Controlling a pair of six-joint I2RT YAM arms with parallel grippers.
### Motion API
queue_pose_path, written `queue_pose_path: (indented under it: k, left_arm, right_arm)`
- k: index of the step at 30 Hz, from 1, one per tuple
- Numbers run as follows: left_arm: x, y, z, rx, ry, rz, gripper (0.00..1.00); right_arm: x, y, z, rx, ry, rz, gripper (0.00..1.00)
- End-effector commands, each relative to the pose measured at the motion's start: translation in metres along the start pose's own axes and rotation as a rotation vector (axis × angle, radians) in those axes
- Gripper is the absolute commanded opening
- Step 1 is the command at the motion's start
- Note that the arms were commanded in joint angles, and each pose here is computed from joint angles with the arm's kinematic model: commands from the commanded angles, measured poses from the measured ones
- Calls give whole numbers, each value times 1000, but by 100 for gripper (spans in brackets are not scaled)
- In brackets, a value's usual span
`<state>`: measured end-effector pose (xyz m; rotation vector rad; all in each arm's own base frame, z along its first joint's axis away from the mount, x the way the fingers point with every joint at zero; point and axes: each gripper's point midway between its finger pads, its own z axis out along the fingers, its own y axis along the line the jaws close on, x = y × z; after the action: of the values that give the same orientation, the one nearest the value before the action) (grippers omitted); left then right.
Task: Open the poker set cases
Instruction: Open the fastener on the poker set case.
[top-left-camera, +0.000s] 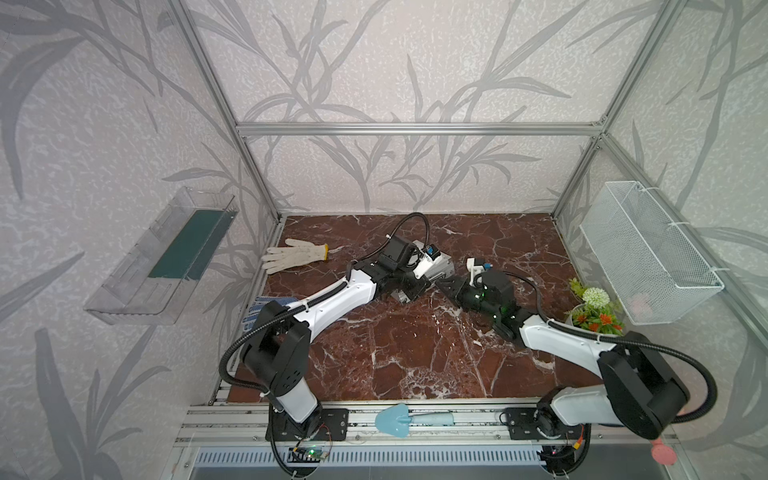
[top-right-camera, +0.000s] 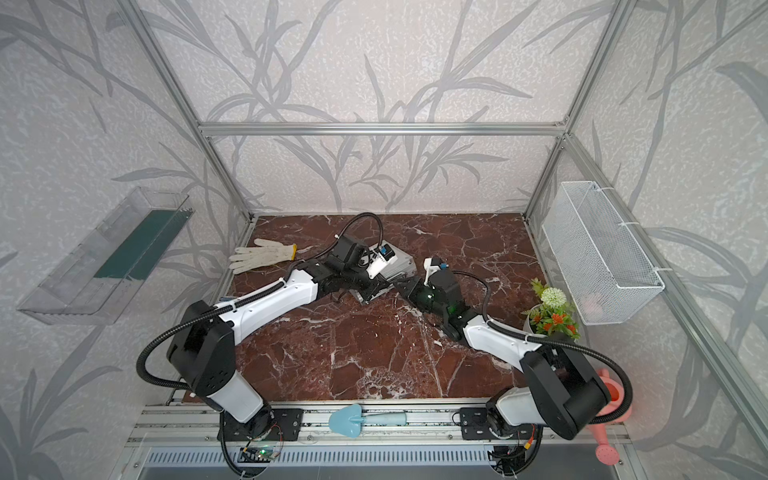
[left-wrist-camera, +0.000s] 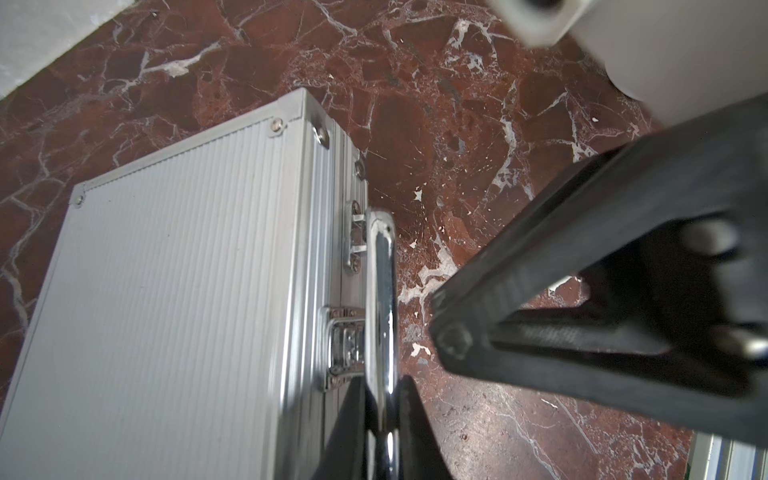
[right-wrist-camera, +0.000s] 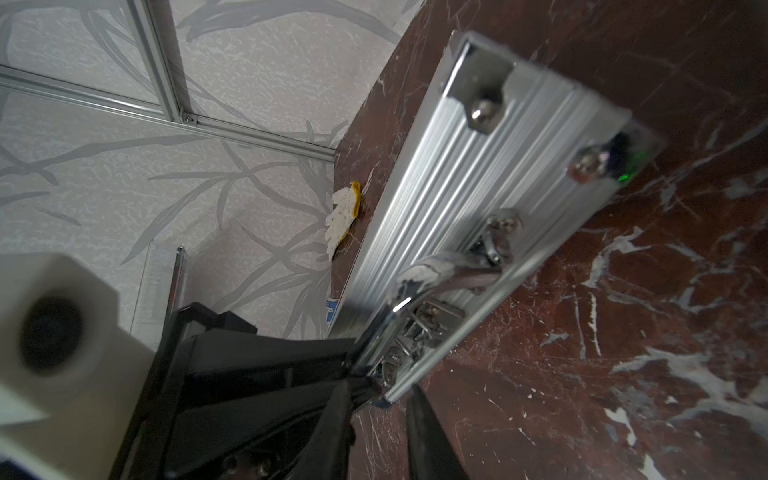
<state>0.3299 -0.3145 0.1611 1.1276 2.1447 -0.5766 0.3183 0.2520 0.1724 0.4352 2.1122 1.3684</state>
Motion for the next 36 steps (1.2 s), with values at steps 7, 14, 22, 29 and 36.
queue_pose_path:
  k: [7, 14, 22, 29, 36]
  left_arm:
    - [-28, -21, -6, 87, -104, 54, 0]
    - [-18, -24, 1, 112, -83, 50, 0]
    - [-20, -26, 2, 128, -83, 46, 0]
    - [-22, -29, -1, 129, -88, 54, 0]
    - [-19, -36, 0, 132, -73, 73, 0]
  right_arm:
    - [-8, -27, -47, 142, 16, -84, 29]
    - [9, -54, -36, 203, 110, -18, 31]
    - [19, -55, -25, 255, 52, -4, 20]
    - [35, -54, 15, 208, 84, 21, 12]
    - [30, -35, 34, 173, 63, 6, 8]
